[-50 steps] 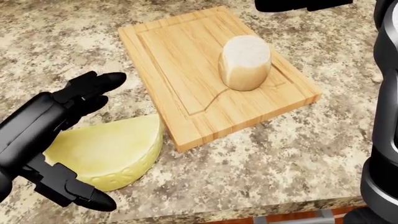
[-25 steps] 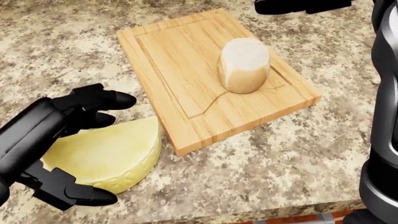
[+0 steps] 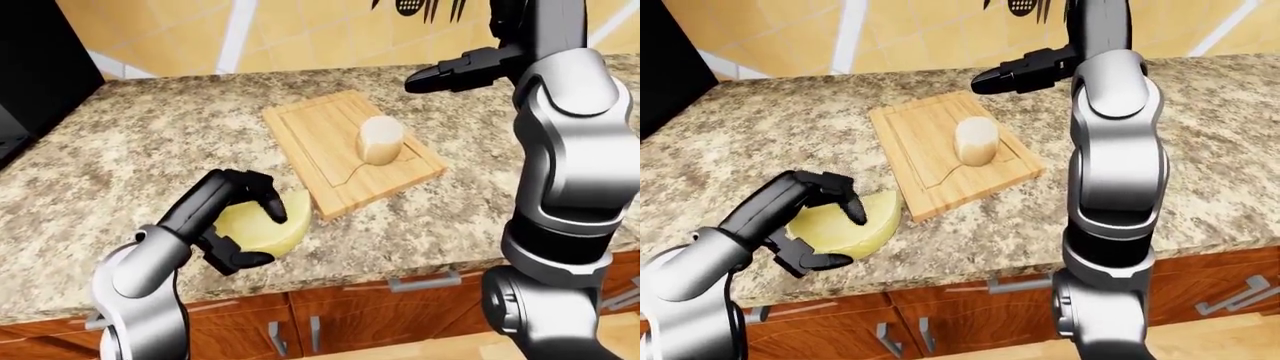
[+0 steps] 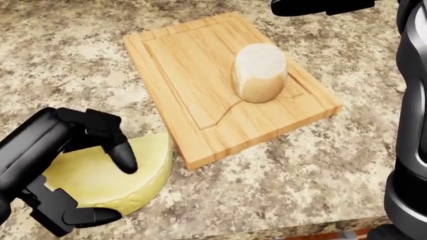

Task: Place the bread and cheese on the cutting board.

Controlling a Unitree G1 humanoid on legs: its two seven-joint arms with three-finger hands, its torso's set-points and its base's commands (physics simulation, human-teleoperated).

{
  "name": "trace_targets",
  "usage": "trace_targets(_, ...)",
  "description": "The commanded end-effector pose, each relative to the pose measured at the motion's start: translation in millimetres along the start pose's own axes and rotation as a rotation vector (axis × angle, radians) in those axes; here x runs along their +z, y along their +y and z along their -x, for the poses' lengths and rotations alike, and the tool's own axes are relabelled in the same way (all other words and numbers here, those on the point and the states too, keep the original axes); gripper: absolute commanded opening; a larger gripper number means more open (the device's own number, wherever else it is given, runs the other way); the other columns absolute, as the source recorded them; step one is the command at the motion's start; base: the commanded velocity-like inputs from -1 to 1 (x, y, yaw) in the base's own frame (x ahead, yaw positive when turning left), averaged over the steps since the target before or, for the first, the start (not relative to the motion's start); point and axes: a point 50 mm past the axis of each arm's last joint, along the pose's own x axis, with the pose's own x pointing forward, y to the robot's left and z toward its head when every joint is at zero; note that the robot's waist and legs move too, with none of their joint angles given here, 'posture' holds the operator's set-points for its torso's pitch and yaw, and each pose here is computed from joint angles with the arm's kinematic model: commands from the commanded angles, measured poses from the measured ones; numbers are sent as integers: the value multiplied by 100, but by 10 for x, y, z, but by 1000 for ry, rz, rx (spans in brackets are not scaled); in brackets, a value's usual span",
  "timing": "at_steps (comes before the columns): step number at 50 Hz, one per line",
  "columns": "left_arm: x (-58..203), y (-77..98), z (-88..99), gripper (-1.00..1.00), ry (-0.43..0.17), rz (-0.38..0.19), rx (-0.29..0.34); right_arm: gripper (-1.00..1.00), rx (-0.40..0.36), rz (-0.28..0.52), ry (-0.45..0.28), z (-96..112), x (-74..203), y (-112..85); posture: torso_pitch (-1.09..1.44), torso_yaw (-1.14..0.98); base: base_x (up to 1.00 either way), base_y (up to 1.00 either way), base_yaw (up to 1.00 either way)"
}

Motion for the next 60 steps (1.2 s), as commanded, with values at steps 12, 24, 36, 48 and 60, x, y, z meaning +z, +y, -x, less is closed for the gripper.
trace_targets(12,106,120,66,-100,-42,-5,33,100,-30,5,-85,16,195,-69,0,0,0,0,0)
trace_targets(24,241,215,157,-100,-81,-4,50,100,-29,4,-83,14,178,-68,0,0,0,0,0)
trace_targets(36,400,364,263,-100,-104,-42,62,100,-30,3,-80,19,163,-64,0,0,0,0,0)
trace_targets(48,661,705,284,-100,-103,-121,80,100,-30,4,-81,4,172,-65,0,0,0,0,0)
trace_targets(60,1200,1224,125,-100,-128,-203,139,100,-26,4,-83,-8,181,-47,0,0,0,0,0)
